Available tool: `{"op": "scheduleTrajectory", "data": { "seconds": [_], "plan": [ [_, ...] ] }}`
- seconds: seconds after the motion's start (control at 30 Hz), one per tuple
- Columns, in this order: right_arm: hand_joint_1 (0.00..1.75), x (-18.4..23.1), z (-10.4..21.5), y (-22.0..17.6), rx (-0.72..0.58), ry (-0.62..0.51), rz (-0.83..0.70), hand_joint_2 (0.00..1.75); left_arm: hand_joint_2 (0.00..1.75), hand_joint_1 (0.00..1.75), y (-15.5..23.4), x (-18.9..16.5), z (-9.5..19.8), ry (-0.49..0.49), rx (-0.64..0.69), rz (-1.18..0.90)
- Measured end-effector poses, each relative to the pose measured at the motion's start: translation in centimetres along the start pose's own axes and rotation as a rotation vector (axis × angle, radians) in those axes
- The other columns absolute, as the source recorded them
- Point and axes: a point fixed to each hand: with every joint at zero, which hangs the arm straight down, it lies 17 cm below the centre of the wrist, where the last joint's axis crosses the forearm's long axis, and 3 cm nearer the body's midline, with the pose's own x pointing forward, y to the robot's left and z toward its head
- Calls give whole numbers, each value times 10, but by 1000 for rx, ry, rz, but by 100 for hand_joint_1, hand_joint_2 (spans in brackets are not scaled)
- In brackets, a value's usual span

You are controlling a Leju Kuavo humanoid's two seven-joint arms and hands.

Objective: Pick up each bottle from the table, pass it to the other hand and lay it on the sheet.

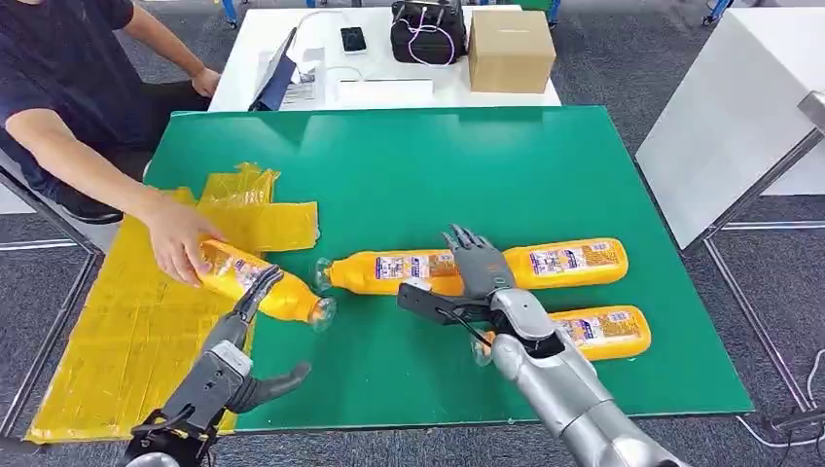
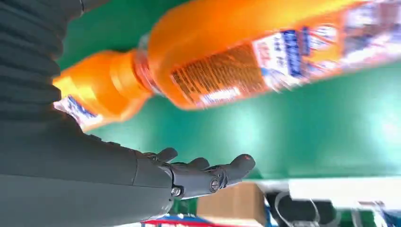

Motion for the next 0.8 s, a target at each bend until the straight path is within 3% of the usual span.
{"op": "scheduleTrajectory", "data": {
  "seconds": [0.37,0.8],
  "plan": [
    [0,17,4,-19,-47,-42,-5,175,175,0,0,-1,2,5,0,1],
    [0,18,2,-9,4,-41,-22,175,175,0,-1,7,-2,-24,-6,28]
  ]
}}
